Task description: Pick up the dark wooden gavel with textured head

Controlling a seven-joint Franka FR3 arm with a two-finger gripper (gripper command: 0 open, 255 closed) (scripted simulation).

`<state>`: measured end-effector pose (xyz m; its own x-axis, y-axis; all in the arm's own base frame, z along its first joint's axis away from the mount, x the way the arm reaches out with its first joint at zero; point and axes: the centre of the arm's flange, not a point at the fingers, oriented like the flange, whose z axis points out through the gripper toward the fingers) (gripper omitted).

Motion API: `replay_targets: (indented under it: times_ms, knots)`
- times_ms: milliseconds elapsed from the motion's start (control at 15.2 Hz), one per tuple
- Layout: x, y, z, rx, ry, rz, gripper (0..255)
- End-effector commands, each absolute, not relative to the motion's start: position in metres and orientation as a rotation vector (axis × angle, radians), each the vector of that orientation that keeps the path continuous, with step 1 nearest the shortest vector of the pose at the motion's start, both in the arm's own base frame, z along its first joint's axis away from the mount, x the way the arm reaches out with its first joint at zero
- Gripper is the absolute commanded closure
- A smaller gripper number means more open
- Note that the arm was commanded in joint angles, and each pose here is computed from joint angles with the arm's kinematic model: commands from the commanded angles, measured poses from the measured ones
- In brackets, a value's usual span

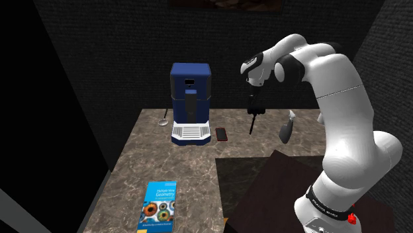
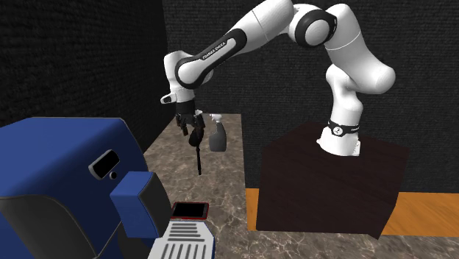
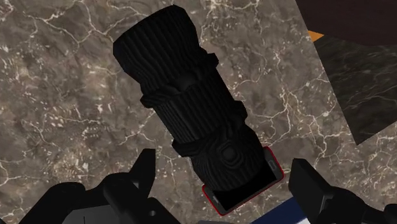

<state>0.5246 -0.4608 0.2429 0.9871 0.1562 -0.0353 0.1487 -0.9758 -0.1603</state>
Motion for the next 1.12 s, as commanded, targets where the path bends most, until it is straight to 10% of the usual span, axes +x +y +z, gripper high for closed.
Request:
replay_targets:
  times_ms: [0, 132, 198, 1056]
  knots:
    - [0.526, -0.461, 0.233, -2.974, -0.230, 0.071, 0]
    - [0.526, -0.461, 0.230, -2.974, -0.230, 0.071, 0]
    - [0.526, -0.460, 0.229, -2.974, -0.230, 0.071, 255]
    - [0.526, -0.461, 0.251, -2.974, -0.230, 0.071, 255]
